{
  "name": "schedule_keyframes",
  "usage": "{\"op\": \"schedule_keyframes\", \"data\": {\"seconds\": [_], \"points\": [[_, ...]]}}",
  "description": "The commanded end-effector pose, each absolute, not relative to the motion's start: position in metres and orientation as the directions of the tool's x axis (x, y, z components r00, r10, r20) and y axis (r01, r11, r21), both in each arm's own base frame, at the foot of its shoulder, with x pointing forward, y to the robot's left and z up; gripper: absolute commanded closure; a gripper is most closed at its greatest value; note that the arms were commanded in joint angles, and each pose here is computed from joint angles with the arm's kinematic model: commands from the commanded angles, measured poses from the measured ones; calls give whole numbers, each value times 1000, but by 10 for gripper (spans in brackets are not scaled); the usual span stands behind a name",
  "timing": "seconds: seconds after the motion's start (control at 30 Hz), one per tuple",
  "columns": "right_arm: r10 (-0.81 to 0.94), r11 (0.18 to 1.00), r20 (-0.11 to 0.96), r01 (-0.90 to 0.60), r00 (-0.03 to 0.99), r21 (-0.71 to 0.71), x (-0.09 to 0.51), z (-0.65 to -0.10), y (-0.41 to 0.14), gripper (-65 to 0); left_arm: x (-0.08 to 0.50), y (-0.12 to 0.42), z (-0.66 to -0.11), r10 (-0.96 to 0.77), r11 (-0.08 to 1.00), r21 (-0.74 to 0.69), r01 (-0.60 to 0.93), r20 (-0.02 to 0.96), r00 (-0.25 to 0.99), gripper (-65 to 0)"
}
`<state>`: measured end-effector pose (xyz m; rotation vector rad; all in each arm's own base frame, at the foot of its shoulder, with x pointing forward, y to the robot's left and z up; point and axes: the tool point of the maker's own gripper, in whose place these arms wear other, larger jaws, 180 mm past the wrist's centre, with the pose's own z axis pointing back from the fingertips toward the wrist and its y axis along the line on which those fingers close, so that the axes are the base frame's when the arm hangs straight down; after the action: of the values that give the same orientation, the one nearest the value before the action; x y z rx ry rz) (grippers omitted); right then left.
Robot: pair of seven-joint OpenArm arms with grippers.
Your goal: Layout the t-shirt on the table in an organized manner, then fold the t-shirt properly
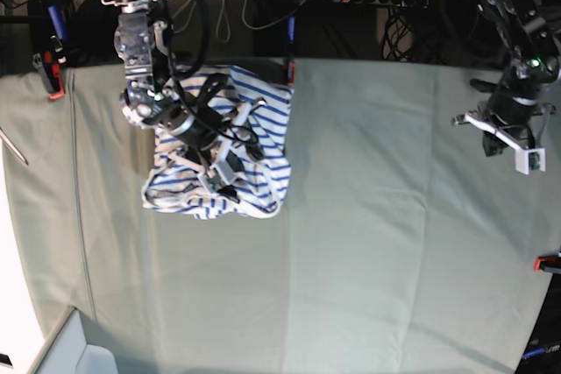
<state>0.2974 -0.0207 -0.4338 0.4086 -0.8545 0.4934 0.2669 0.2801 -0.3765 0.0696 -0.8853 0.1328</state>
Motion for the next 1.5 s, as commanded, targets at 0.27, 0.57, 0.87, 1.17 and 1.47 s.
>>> {"op": "schedule_keyframes", "data": {"seconds": [0.27,0.57,0.87,1.17,1.47], "points": [[224,814,830,-566,511,129,312,-417,-20,-19,278,282,-362,76,990,8,-141,811,579,0],[242,816,831,-568,501,105,314,-415,-30,0,282,282,-358,75,990,7,-141,818,571,0],[257,819,883,-574,393,17,327,-374,-39,0,282,281,-357,74,990,8,-140,820,568,0],[205,881,856,-471,474,50,324,-395,-78,0,283,280,-359,82,990,-1,-142,821,566,0],[155,931,813,-359,561,70,345,-423,-133,0,283,271,-359,102,989,-24,-145,823,559,0]]}}
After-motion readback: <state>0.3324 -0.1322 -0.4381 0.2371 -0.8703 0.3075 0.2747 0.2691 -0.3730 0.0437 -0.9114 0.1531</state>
